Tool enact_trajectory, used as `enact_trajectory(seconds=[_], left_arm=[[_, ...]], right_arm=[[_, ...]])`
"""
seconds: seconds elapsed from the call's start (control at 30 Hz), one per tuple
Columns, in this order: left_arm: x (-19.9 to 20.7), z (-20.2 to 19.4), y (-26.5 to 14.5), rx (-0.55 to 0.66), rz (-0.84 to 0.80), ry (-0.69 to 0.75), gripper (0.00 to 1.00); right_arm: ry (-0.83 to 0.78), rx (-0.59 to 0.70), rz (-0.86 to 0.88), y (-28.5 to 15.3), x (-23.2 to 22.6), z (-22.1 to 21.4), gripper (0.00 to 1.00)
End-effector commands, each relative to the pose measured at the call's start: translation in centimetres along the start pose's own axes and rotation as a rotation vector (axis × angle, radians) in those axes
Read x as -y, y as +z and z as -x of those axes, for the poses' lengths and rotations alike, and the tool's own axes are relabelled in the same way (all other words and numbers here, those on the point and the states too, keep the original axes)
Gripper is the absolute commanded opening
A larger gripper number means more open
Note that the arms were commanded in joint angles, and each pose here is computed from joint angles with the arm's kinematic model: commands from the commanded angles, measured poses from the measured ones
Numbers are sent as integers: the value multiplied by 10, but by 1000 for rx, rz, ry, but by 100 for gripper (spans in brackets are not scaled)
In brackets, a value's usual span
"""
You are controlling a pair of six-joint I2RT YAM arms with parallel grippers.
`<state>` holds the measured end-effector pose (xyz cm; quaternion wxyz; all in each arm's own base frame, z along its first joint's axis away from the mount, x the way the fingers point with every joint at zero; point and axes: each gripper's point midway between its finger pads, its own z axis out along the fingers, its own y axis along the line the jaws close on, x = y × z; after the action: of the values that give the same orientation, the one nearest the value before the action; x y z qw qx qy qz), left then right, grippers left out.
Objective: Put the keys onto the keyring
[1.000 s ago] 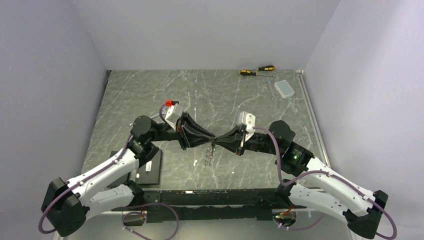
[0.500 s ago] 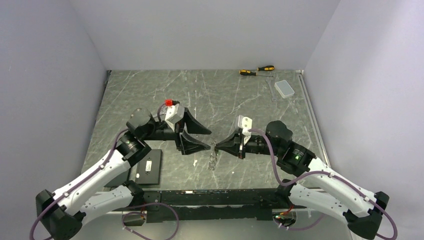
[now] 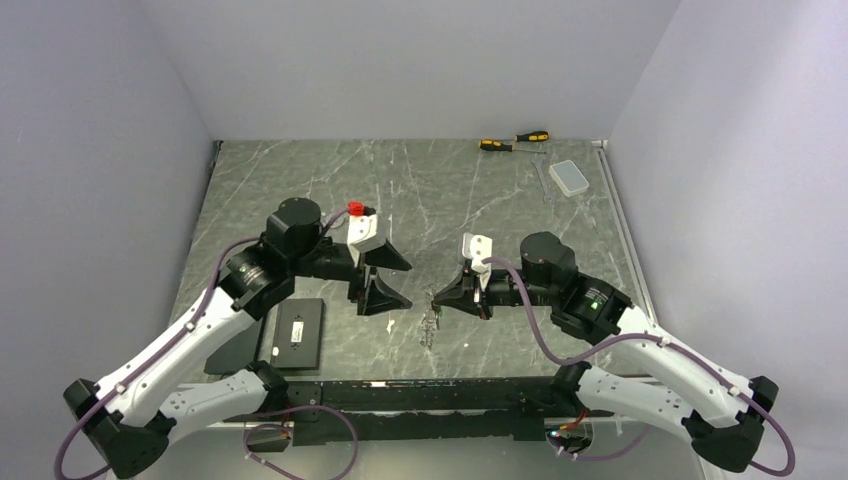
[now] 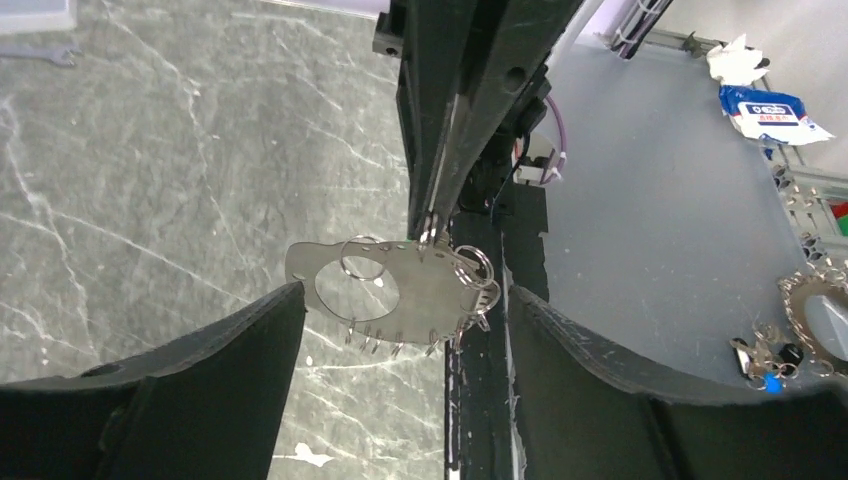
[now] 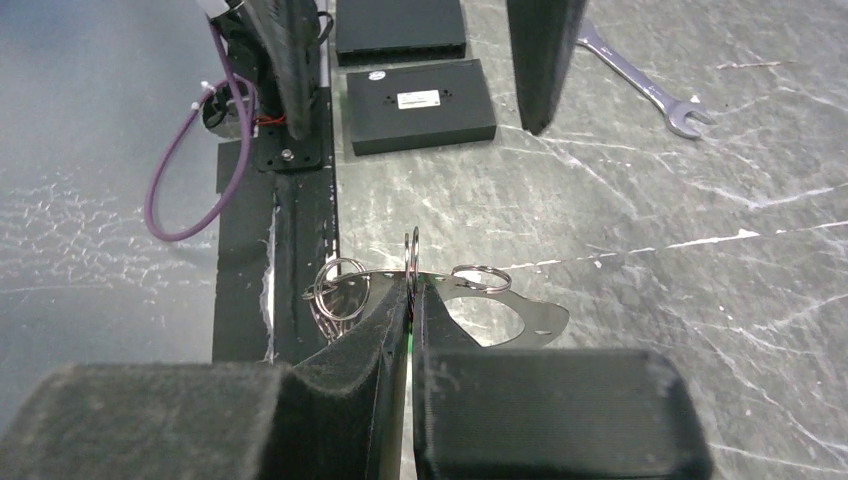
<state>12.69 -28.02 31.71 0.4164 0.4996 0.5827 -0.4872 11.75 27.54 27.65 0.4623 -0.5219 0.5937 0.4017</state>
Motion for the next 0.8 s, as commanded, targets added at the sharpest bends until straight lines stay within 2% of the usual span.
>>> enact_trajectory(seconds=[0.0,0.13,0.47,0.6,0.77], left_arm=[[0,3,5,-28,-40,32,76],[-2,2,14,-53,-86,16,65],[7,-5,33,-91,-163,10,46],[7,-9,39,-113,-163,2,47],[10,-10,43,-117,-169,9,41]], right_arm=[[-48,50,47,-3,-7,26,0],[-47,39,57,-1,-7,24,0],[-47,26,75,2,-8,23,0],[-49,33,70,2,-7,24,0],[-48,29,65,2,-6,22,0]])
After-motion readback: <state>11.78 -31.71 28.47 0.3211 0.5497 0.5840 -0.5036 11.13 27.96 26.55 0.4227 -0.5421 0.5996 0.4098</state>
